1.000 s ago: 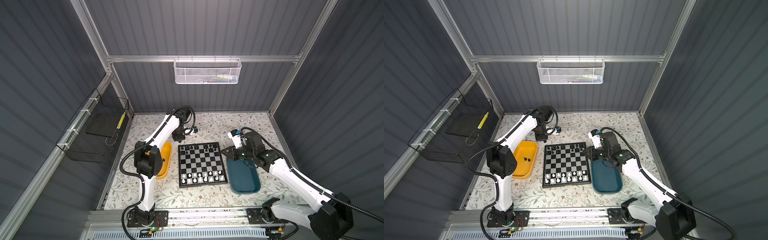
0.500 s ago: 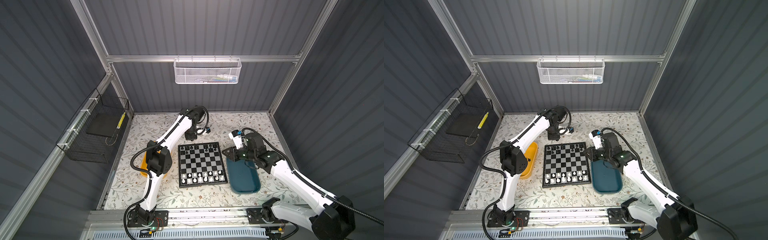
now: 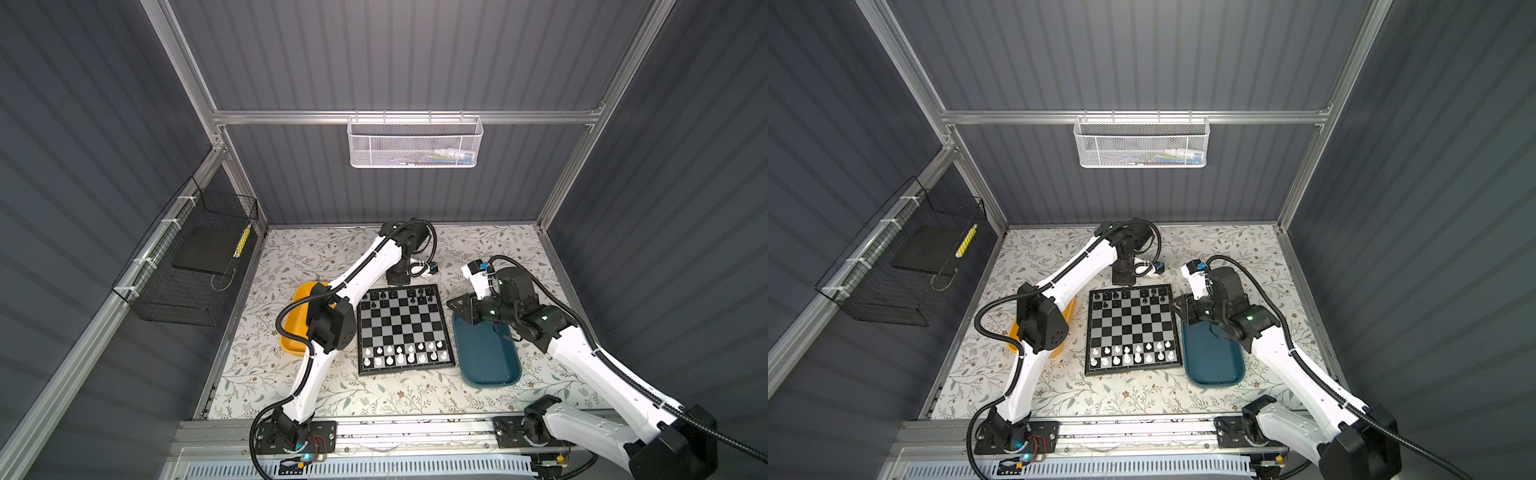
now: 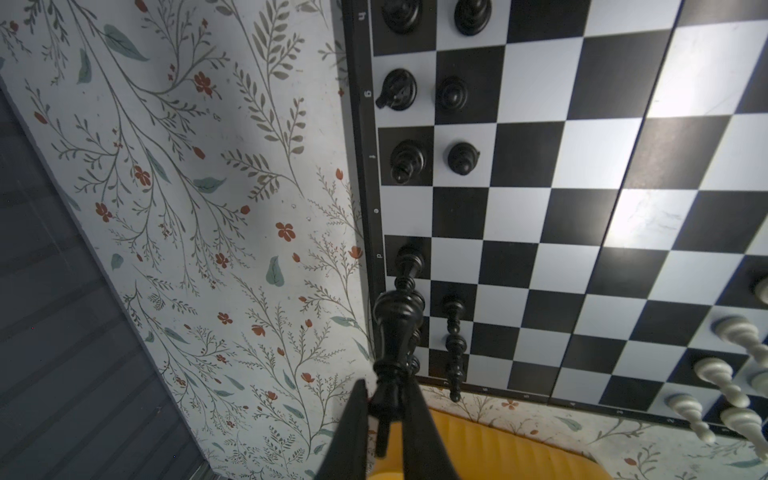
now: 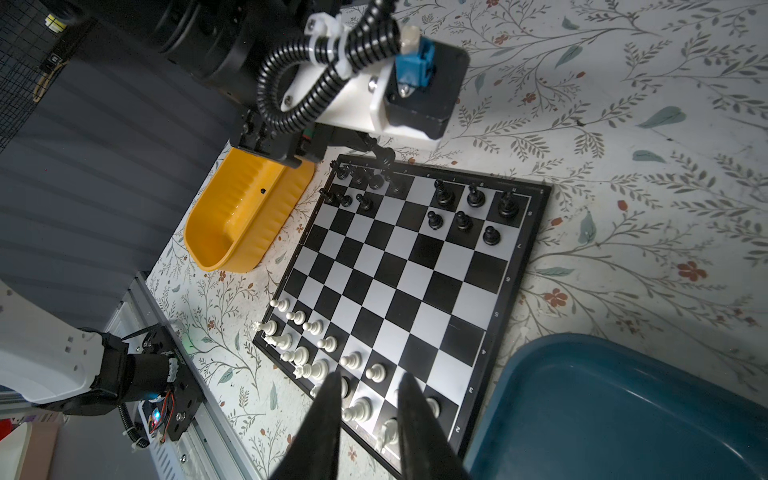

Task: Set up the chess pieces on the board
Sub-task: 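Carry the held black piece with the left gripper over the board's black rows, then lower the black piece onto an edge square and open the left gripper, then move the open left gripper back above the yellow tray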

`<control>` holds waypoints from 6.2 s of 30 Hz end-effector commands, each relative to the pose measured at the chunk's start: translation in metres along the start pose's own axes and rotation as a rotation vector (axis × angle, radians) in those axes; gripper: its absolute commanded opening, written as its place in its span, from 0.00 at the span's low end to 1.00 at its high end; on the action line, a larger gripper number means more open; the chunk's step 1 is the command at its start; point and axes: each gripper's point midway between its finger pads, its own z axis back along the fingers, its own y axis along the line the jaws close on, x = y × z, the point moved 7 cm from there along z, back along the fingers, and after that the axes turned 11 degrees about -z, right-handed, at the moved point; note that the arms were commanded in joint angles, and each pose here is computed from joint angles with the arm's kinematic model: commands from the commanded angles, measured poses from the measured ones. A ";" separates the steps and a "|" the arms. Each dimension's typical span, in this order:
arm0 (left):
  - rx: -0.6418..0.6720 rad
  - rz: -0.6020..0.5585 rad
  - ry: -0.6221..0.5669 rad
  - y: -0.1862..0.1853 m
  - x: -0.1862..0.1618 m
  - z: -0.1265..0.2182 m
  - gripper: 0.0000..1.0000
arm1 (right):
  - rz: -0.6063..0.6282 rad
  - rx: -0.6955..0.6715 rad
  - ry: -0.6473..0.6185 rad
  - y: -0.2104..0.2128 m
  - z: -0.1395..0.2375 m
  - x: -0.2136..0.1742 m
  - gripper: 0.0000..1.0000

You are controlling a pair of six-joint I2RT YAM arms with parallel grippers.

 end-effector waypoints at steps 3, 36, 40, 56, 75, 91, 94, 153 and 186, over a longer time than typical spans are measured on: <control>-0.004 -0.012 0.018 -0.001 0.010 -0.009 0.16 | 0.004 -0.021 0.015 -0.005 0.002 -0.009 0.27; -0.033 -0.053 0.066 0.000 0.018 -0.047 0.18 | -0.008 -0.033 0.020 -0.010 0.002 -0.017 0.27; -0.040 -0.054 0.069 -0.001 0.018 -0.050 0.18 | -0.007 -0.033 0.021 -0.011 0.001 -0.017 0.27; -0.066 -0.056 0.069 -0.004 0.022 -0.065 0.18 | -0.009 -0.036 0.026 -0.012 0.000 -0.018 0.27; -0.093 -0.051 0.064 -0.007 0.023 -0.074 0.19 | -0.009 -0.042 0.033 -0.013 -0.002 -0.019 0.27; -0.097 -0.060 0.074 -0.009 0.023 -0.077 0.25 | -0.011 -0.042 0.034 -0.014 -0.002 -0.020 0.27; -0.088 -0.057 0.070 -0.007 0.023 -0.075 0.33 | -0.011 -0.042 0.034 -0.014 -0.002 -0.020 0.27; -0.062 0.239 -0.053 -0.028 -0.075 0.044 0.64 | 0.020 0.175 0.008 0.043 0.040 0.013 0.28; -0.178 0.722 -0.101 -0.125 -0.216 -0.021 0.53 | -0.025 0.169 0.105 0.016 -0.024 0.012 0.27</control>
